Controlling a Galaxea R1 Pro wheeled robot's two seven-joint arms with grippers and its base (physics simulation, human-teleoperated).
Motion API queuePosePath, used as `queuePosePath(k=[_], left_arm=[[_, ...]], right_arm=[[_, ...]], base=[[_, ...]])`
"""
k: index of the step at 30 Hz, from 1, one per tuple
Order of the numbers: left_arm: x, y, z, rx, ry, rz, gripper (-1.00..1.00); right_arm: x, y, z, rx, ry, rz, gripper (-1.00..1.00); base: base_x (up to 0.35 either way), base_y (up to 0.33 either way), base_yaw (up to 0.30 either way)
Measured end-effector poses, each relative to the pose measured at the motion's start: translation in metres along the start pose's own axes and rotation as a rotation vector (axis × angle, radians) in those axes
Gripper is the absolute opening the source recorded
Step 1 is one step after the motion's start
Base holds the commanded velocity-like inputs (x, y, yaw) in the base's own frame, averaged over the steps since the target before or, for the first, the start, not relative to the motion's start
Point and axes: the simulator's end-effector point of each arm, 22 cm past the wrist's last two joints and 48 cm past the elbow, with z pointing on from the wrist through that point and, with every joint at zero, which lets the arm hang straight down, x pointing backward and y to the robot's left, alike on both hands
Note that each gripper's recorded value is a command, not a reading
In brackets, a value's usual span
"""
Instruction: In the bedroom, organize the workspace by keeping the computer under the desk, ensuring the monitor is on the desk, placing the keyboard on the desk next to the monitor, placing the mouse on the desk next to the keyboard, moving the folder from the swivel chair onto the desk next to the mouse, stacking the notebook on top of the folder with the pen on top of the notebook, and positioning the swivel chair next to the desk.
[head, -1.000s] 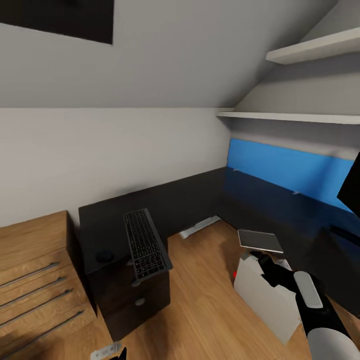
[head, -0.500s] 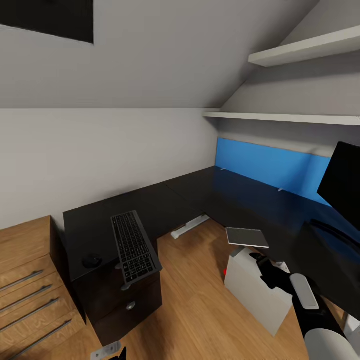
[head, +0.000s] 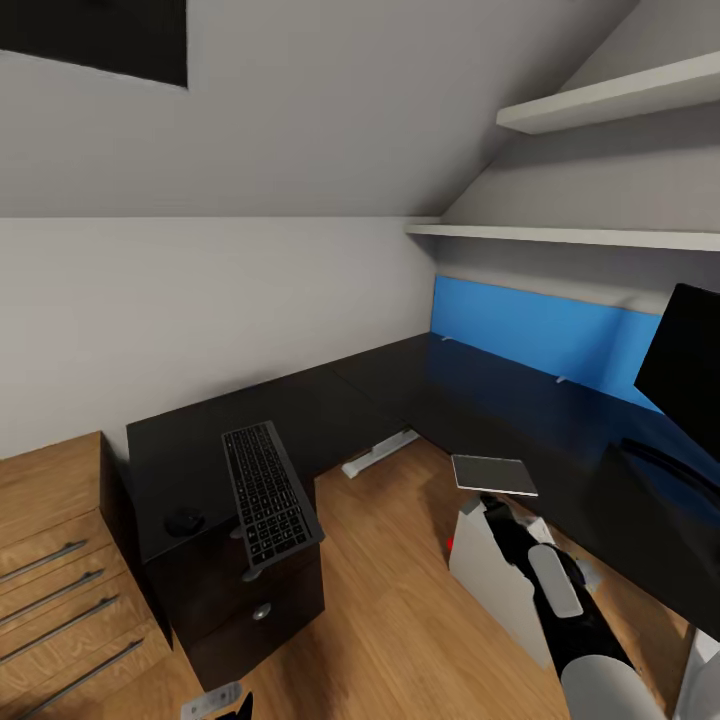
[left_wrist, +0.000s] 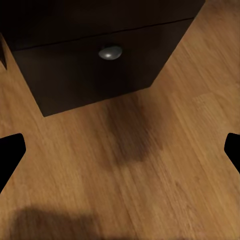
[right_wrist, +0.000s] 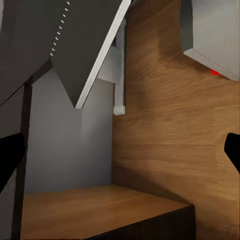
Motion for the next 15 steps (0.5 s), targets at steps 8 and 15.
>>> queuePosePath(k=[8, 15], left_arm=[[-0.002, -0.001, 0.0, 0.002, -0.004, 0.0, 1.0], [-0.001, -0.001, 0.001, 0.001, -0.005, -0.001, 1.0]], right_arm=[[-0.004, -0.005, 0.0, 0.026, -0.185, 0.055, 1.0], [0.024, 0.001, 0.003, 0.002, -0.165, 0.082, 1.0]], base=[[0.0, 0.0, 0.0], [0.0, 0.0, 0.0]])
